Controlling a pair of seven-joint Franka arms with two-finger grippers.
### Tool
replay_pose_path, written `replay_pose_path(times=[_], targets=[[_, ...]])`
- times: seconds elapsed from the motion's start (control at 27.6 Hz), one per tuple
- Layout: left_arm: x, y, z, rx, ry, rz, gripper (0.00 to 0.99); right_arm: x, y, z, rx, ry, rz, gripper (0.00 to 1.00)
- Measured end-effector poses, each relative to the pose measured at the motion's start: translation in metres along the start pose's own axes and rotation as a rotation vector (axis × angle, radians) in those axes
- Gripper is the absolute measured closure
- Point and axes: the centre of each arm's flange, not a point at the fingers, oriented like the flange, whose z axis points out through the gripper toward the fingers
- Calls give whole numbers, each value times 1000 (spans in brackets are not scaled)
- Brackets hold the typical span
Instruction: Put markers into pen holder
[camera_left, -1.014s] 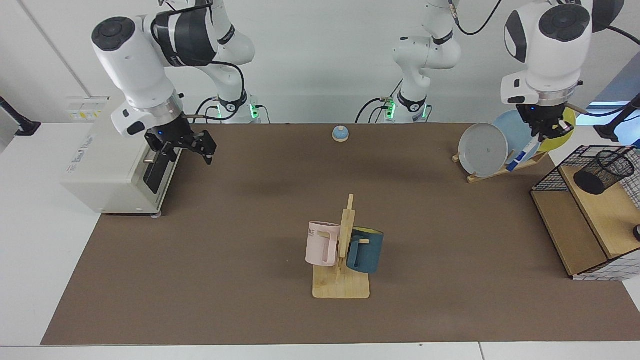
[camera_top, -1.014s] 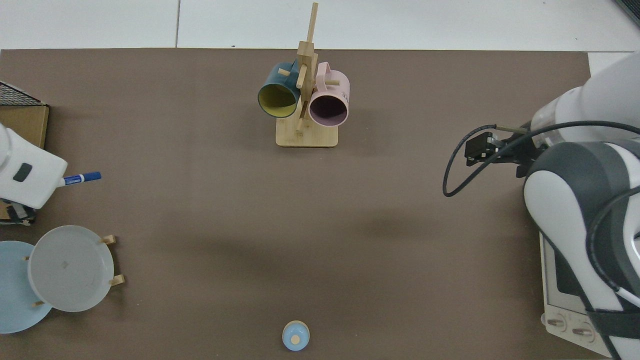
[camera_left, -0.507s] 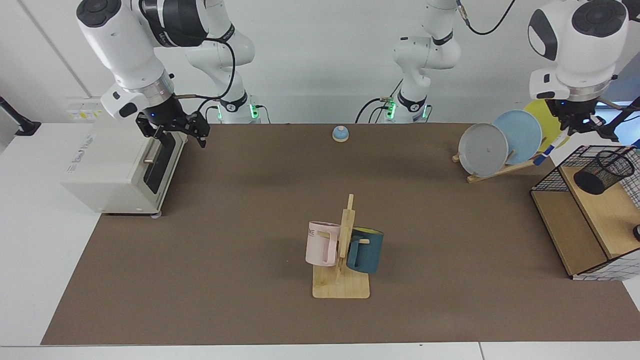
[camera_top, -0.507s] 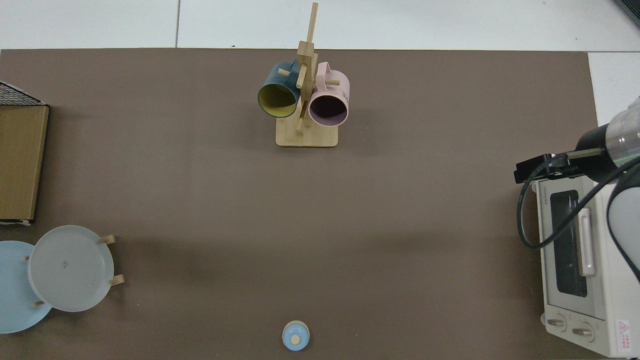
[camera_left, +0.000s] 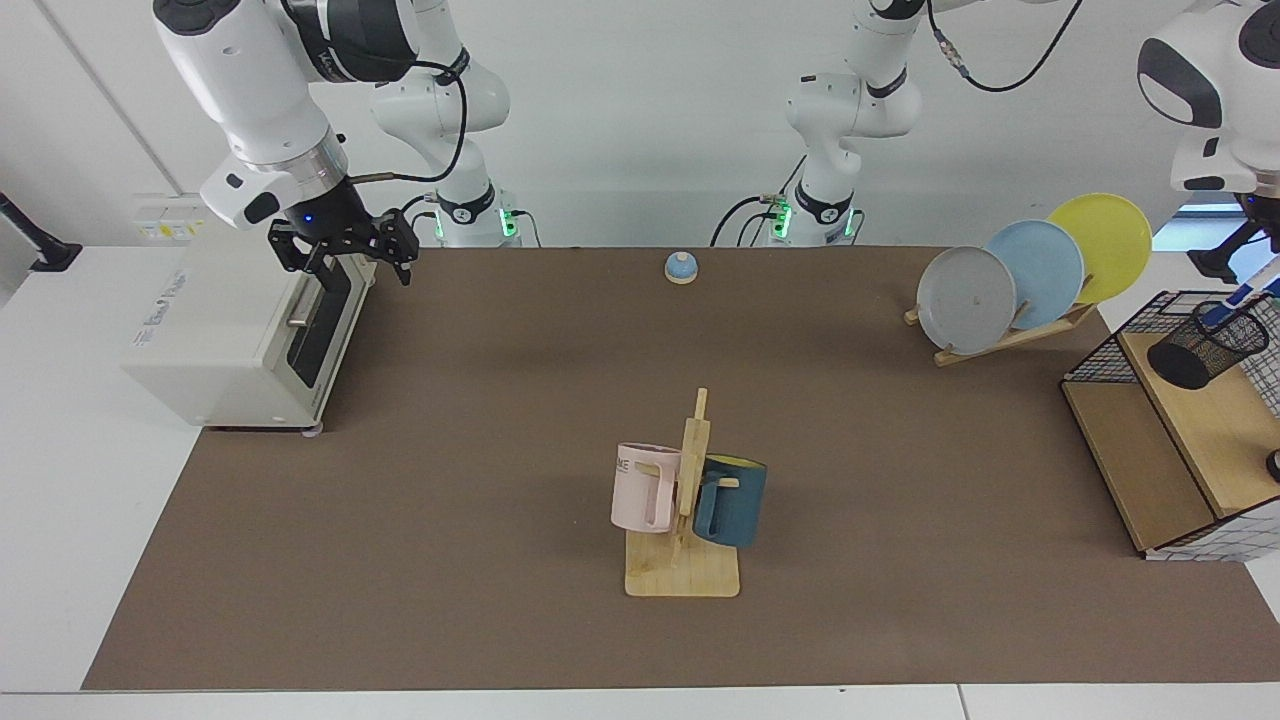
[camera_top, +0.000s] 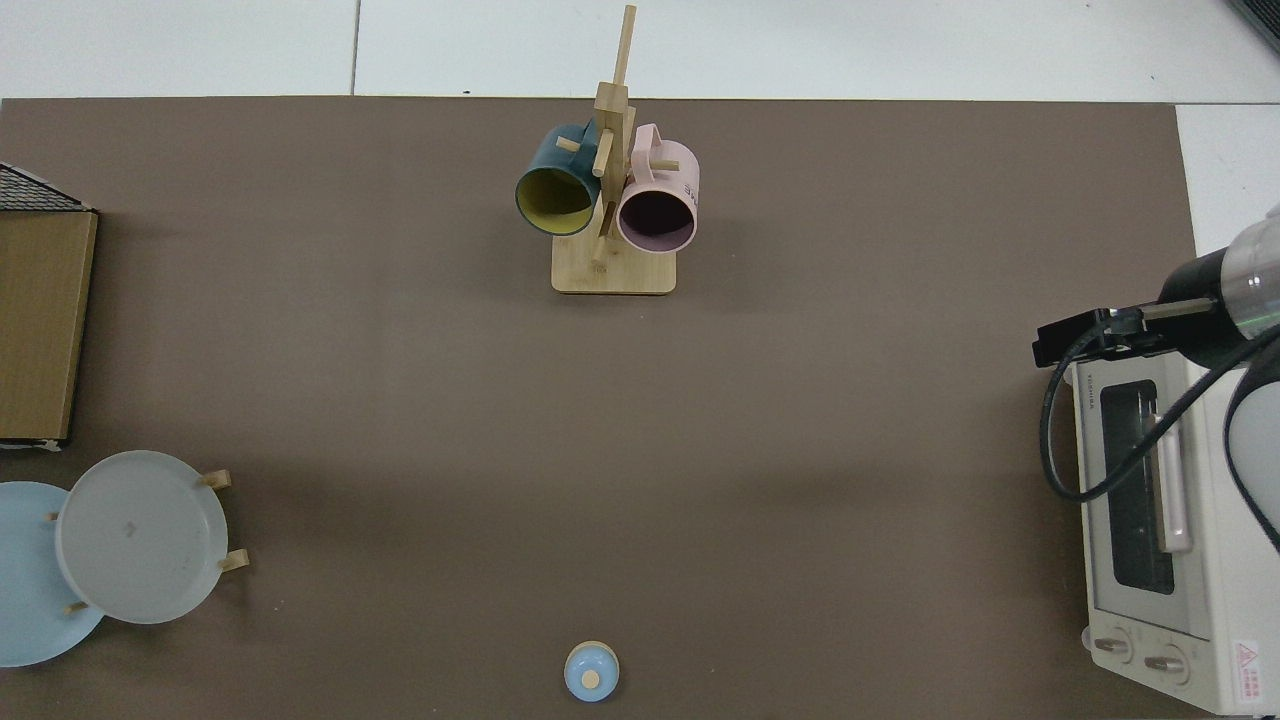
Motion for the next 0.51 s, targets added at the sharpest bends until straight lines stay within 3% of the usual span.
replay_pose_path(times=[0.25,0.51], targets=[[-8,-5,36,-41,-62,38,811,0,0,0,0,0,0,0],[9,-14,60,-75,-79,71,811,0,0,0,0,0,0,0]])
